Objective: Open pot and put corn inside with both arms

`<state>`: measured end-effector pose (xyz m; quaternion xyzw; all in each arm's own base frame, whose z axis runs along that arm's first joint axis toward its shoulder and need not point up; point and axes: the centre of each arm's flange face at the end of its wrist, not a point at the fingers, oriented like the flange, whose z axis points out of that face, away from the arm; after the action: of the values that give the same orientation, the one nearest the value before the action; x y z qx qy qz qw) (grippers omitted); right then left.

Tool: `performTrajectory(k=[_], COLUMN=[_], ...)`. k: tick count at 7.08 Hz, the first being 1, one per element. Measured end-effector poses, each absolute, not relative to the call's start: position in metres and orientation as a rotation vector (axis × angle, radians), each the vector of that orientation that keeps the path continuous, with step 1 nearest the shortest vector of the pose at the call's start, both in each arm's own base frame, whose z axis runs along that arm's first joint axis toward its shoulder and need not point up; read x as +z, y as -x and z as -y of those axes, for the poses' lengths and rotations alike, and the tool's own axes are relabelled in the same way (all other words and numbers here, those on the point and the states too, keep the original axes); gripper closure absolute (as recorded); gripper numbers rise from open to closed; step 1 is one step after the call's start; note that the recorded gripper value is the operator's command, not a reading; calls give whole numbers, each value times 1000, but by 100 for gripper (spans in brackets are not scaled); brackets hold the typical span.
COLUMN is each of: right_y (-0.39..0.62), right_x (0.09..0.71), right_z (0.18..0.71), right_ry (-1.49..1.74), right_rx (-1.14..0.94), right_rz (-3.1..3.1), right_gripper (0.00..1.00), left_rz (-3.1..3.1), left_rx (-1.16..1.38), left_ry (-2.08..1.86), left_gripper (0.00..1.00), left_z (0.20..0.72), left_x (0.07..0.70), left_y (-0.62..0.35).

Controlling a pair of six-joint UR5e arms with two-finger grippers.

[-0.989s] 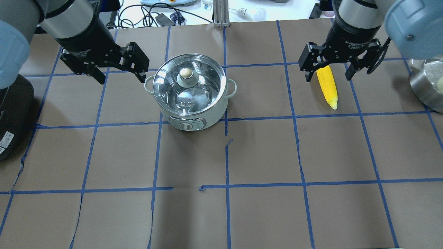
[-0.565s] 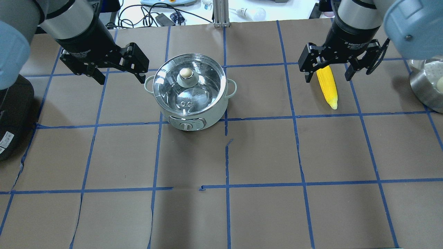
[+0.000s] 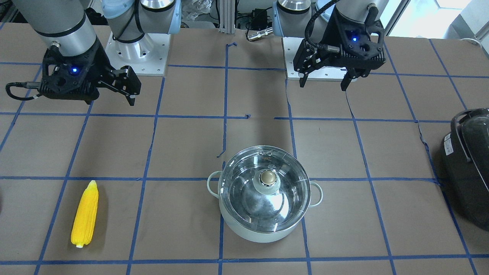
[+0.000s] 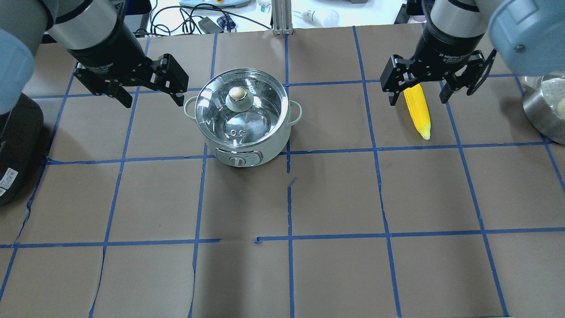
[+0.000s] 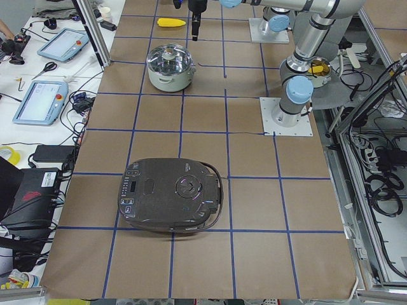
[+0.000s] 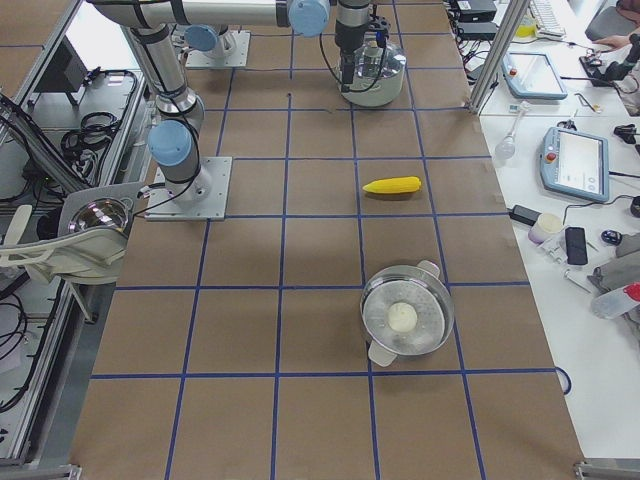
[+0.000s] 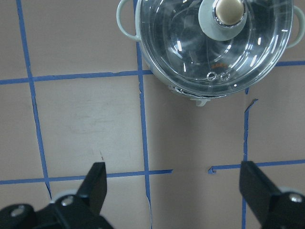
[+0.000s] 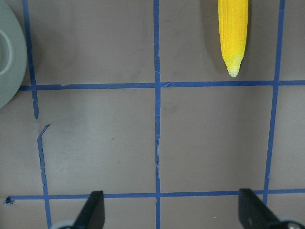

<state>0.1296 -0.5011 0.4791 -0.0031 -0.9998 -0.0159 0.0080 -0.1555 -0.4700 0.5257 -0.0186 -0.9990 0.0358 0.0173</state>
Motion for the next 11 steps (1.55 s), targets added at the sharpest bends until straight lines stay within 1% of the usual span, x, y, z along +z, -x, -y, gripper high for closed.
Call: performTrajectory(k=[9,11], right_y=[-127,-126], right_x=[476,476], right_z=[503,510], right_ry=[11,16], right_rx=[-57,-13], right_rz=[3102,3106], right_gripper=[0,0], left_rz=[3108,3106], left_rx=[109,112], left_ry=[57,58], left_gripper=[0,0], left_z=[468,468], left_x=[527,527], left_y=[155,155])
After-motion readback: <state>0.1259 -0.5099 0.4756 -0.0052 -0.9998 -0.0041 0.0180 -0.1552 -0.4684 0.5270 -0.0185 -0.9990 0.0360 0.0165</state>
